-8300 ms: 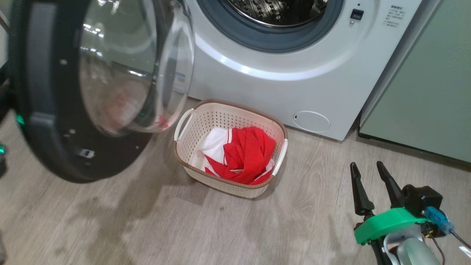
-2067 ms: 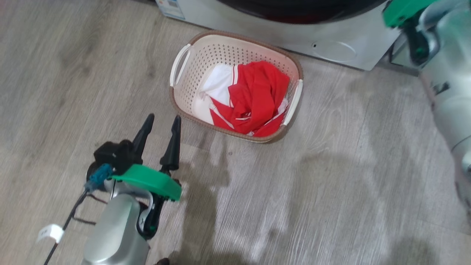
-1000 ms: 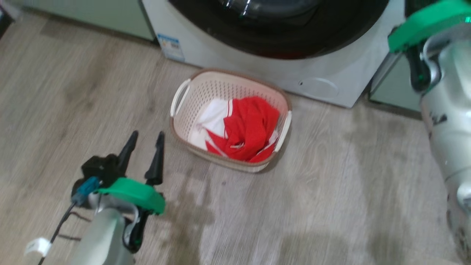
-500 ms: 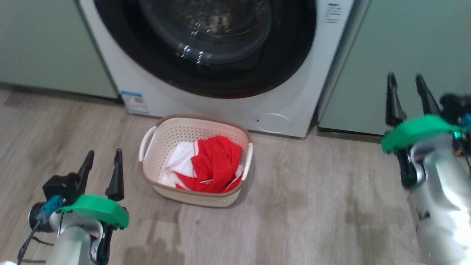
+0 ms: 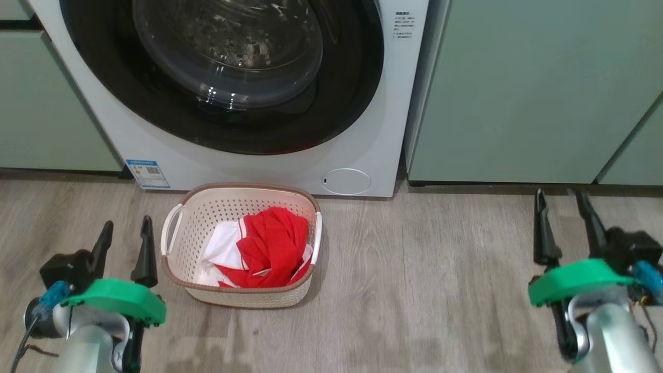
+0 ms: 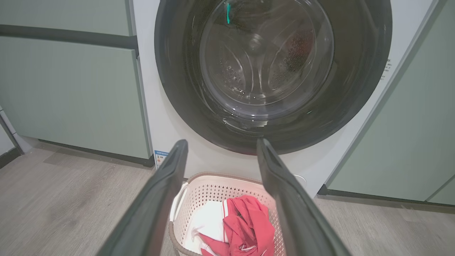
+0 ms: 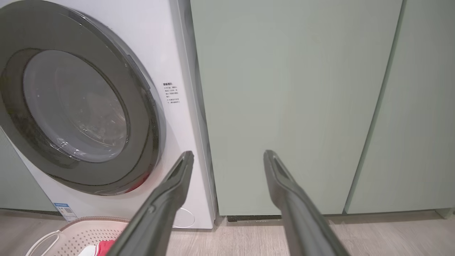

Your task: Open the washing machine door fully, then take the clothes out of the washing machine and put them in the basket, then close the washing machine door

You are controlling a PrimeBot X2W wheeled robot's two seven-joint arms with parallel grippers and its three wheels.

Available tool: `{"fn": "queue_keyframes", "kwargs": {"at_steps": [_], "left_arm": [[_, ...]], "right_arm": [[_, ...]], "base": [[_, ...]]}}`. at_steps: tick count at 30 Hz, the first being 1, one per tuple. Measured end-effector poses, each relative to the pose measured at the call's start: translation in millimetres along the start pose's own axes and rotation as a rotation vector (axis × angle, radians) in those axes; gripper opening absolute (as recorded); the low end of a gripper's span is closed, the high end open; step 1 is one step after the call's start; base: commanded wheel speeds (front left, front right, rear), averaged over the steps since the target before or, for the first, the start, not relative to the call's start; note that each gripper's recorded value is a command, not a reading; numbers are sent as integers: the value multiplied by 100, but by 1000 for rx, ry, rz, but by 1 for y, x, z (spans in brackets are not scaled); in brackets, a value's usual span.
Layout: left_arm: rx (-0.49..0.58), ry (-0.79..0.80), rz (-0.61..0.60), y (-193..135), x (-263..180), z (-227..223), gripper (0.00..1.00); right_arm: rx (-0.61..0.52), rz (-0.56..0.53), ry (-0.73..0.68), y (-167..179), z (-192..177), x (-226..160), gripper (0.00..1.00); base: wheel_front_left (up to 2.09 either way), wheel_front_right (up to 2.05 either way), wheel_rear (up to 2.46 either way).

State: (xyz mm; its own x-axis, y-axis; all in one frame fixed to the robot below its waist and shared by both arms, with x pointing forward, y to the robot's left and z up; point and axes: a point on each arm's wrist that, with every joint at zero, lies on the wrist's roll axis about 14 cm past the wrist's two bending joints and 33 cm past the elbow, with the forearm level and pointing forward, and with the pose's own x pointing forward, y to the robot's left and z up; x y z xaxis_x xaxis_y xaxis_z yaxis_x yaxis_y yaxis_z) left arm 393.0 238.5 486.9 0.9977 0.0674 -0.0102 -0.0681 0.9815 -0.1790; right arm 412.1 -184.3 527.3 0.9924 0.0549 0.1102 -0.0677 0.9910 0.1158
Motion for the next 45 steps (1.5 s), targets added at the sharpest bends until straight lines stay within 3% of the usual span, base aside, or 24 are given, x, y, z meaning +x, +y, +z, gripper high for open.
{"fn": "queue_keyframes", "kwargs": {"at_steps": [9,32,33,40,45], "left_arm": [[0,19,-1,-4,-1,-7,100],[20,59,11,1,-7,-19,100],[18,64,11,0,-8,-21,0],[-26,271,57,5,-54,-90,0],[-79,274,75,6,-55,-90,0]], "right_arm": [[9,-8,38,1,-16,-27,100],[-3,26,51,12,-21,-25,100],[-2,26,54,12,-22,-25,0],[20,-6,223,5,-74,-55,0],[74,-28,233,3,-76,-57,0]], "base": [[0,0,0],[0,0,0],[0,0,0],[0,0,0],[0,0,0]]}}
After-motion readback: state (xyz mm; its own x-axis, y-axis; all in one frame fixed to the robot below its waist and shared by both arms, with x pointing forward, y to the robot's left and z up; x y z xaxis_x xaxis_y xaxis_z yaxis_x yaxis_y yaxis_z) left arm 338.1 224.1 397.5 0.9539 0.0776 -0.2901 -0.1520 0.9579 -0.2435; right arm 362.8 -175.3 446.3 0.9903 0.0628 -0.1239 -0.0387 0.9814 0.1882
